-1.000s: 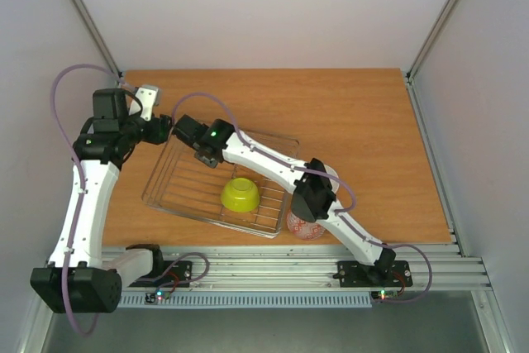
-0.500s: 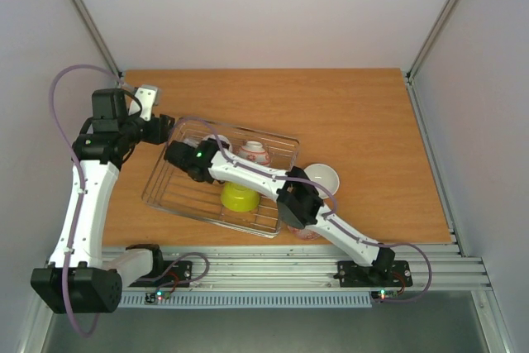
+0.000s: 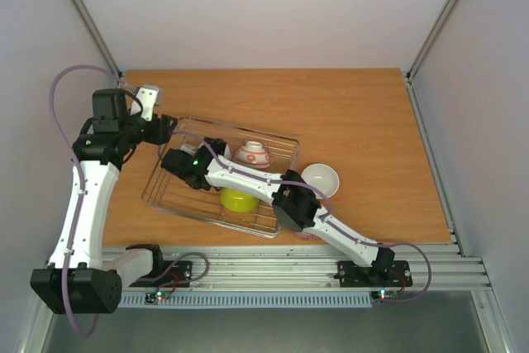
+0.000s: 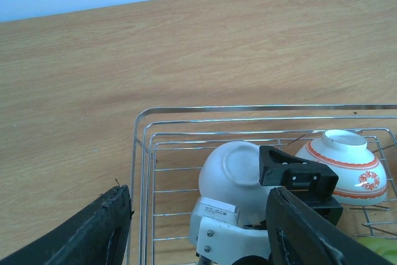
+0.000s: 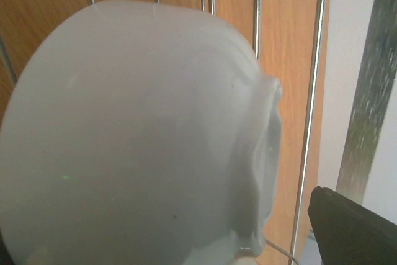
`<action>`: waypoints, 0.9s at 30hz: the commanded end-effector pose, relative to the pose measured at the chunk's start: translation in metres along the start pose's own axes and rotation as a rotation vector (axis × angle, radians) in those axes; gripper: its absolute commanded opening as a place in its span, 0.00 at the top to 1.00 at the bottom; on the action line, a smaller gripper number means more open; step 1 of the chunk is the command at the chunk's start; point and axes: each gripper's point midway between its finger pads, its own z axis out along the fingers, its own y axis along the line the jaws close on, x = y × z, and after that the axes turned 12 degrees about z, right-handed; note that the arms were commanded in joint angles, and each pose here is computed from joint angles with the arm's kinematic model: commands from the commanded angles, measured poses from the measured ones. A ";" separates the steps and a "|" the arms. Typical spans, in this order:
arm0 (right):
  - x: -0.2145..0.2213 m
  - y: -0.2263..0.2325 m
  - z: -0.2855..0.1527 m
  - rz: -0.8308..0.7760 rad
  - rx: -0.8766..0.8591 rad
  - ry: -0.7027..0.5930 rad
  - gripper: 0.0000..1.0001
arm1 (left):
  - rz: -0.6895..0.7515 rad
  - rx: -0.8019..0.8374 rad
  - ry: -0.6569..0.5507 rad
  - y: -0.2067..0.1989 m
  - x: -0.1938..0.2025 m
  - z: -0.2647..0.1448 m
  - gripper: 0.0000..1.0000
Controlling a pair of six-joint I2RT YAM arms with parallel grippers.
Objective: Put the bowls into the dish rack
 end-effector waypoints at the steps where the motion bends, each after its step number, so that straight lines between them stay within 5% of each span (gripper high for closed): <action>1: -0.010 0.013 -0.015 0.020 -0.069 -0.045 0.01 | 0.017 0.009 -0.054 -0.004 -0.014 -0.009 0.39; 16: -0.024 -0.011 -0.112 0.151 -0.365 -0.168 0.01 | 0.018 0.010 -0.052 -0.004 -0.012 -0.009 0.39; 22: -0.018 -0.106 -0.145 0.416 -0.364 -0.246 0.01 | 0.013 0.011 -0.060 -0.004 -0.012 -0.012 0.39; 27: 0.041 -0.192 -0.129 0.690 -0.338 -0.181 0.06 | 0.008 0.041 -0.065 -0.009 -0.012 -0.011 0.39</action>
